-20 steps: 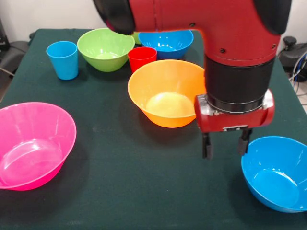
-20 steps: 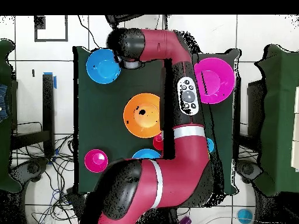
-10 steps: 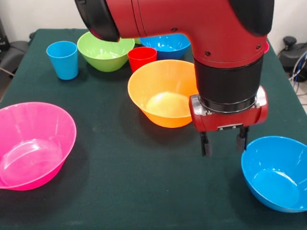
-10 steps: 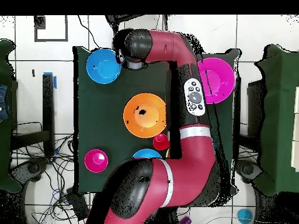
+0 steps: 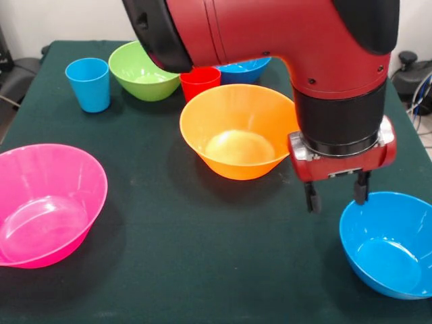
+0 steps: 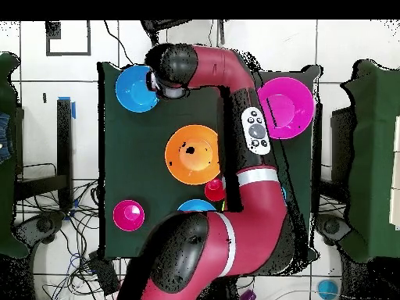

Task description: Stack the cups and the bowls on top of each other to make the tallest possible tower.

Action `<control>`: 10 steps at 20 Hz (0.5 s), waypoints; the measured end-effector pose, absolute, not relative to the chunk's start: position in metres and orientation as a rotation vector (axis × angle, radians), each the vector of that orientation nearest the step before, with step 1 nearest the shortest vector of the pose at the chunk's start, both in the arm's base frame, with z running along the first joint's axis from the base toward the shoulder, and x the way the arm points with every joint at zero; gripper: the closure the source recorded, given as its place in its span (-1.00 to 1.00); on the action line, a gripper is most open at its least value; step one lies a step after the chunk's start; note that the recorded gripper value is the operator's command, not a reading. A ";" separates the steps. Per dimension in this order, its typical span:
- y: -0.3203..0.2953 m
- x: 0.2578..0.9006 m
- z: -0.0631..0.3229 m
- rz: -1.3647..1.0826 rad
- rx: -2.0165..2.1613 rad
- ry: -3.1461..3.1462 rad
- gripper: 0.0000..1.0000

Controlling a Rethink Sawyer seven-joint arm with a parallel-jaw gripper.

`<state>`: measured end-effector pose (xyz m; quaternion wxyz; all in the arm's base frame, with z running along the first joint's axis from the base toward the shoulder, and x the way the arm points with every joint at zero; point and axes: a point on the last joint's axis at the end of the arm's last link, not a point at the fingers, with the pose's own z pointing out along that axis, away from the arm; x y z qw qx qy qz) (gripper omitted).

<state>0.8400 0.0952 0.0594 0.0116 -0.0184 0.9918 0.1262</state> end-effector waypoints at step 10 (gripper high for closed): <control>0.124 0.821 0.045 0.553 -0.066 3.075 -1.00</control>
